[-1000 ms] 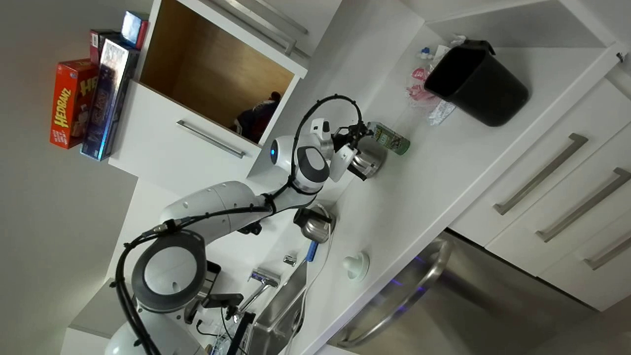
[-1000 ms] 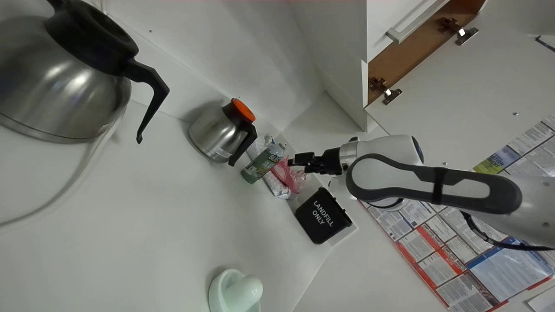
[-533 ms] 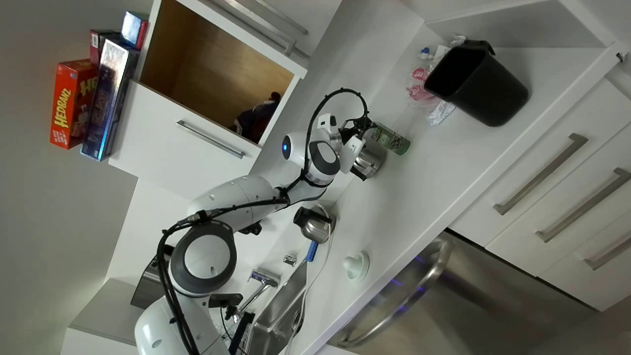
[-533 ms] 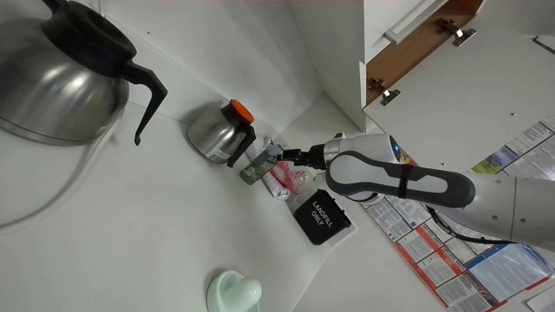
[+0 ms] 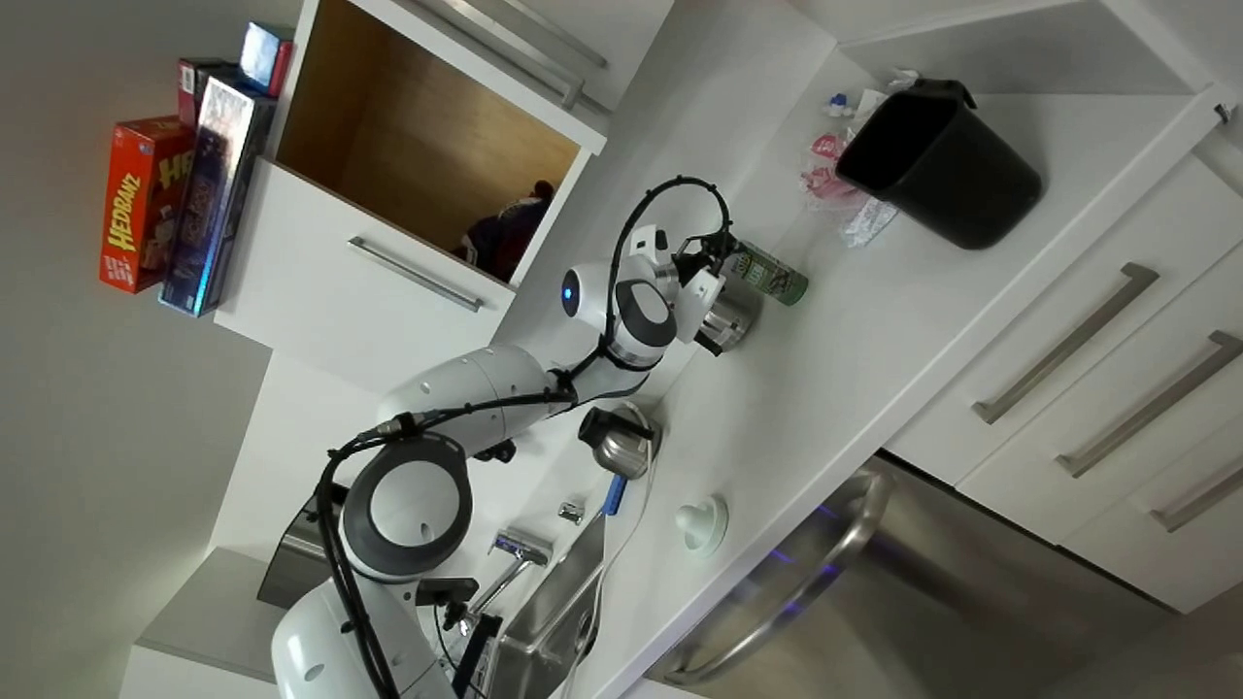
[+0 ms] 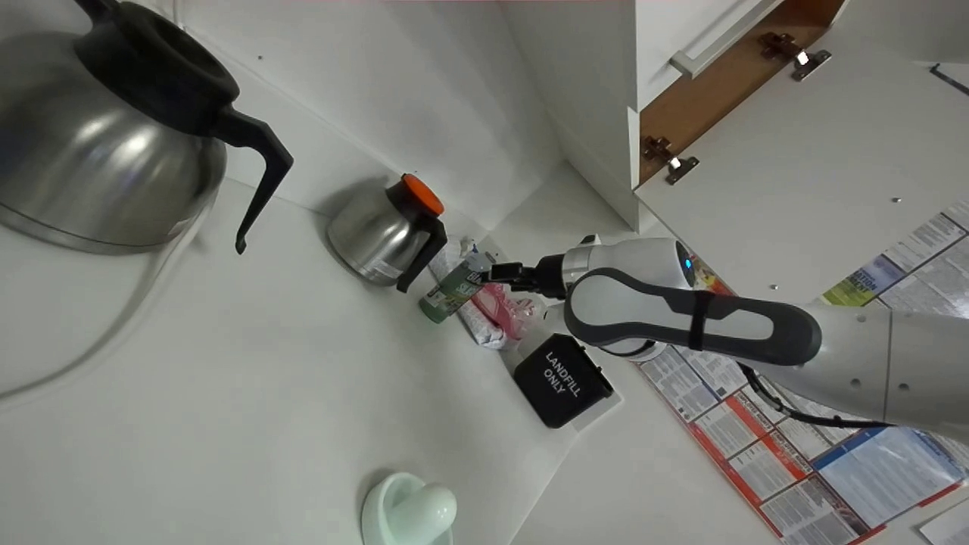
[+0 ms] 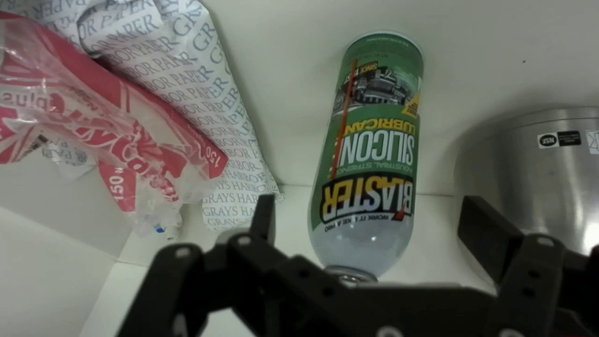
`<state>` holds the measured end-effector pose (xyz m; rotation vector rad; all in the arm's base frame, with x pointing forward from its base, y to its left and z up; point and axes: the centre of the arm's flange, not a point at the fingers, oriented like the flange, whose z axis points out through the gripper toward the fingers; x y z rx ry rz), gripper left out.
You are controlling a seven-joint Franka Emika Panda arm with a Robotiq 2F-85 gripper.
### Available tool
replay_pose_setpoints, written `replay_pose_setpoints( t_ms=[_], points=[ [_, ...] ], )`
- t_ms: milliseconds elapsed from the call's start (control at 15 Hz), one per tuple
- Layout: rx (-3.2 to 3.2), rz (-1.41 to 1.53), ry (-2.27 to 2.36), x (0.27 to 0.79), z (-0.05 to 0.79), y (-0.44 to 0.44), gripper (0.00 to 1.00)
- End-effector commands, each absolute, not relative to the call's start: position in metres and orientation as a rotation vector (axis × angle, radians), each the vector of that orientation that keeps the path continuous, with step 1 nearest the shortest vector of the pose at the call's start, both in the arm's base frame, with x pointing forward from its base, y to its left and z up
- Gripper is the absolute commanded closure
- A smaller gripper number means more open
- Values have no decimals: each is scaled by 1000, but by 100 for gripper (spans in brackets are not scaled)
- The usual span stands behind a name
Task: Pick up the bottle and move it to the left.
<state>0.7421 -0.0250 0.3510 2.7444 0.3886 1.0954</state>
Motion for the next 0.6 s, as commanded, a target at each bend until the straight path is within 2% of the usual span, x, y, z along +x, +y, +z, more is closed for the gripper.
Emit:
replay_pose_setpoints(
  t_ms=[0,533],
  points=[
    [2694,1194,403,753,338,-28,0],
    [2669,1280,428,777,308,-25,0]
  ],
)
